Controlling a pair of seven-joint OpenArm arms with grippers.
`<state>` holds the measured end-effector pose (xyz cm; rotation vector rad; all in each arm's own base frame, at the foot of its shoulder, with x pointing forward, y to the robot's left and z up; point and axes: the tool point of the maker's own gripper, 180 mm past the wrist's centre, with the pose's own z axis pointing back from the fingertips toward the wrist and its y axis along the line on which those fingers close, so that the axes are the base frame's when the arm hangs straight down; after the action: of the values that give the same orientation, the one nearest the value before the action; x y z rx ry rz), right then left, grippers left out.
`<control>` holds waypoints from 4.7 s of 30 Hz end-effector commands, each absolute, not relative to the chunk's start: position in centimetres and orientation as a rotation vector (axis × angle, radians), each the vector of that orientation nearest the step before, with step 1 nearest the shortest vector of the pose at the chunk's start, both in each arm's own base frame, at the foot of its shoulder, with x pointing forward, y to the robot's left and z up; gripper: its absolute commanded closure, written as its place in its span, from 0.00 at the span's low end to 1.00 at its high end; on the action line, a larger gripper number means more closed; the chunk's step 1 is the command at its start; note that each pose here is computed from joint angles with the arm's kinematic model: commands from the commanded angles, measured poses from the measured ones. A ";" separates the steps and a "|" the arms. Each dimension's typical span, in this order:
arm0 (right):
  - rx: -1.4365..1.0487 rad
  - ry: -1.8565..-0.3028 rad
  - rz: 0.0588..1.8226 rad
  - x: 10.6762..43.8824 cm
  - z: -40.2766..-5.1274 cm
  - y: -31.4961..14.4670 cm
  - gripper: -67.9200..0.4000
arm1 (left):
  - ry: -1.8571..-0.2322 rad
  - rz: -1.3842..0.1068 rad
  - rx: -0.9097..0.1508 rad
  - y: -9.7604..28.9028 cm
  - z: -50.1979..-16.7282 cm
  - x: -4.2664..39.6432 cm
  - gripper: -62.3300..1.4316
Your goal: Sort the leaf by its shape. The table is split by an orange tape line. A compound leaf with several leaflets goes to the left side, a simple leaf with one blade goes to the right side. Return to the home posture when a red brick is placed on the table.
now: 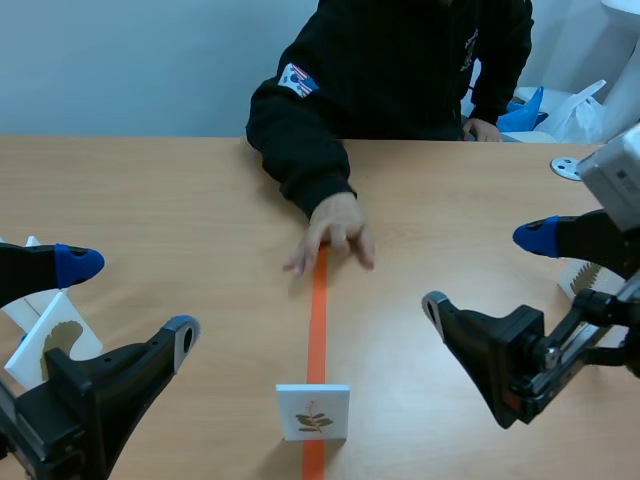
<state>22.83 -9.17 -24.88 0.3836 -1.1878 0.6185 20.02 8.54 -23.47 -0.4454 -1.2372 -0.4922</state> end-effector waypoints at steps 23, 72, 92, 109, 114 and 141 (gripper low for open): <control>0.603 -1.045 0.968 20.6 -33.9 -0.6 0.00 | -1.268 -0.488 -0.445 8.5 -22.7 20.4 0.00; 0.590 -1.267 1.118 21.3 -32.0 3.1 0.97 | -1.268 -0.488 -0.445 8.5 -22.7 20.4 0.00; 0.415 -1.445 0.781 24.9 -23.7 -6.8 0.97 | -1.262 -0.508 -0.444 8.5 -22.8 20.3 0.00; 0.263 -1.416 0.415 27.2 -23.7 -15.9 0.97 | -1.210 -0.487 -0.430 9.6 -24.8 20.1 0.00; 0.257 -1.364 0.322 27.5 -26.3 -17.8 0.97 | -1.205 -0.474 -0.427 10.0 -25.4 20.0 0.00; 0.232 -1.148 0.073 27.6 -36.4 -22.5 0.97 | -1.229 -0.479 -0.422 10.0 -24.9 20.6 0.00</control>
<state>26.69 -22.44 -37.61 0.2301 -1.1062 0.0668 20.41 10.28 -25.79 -0.4059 -1.1974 -0.4846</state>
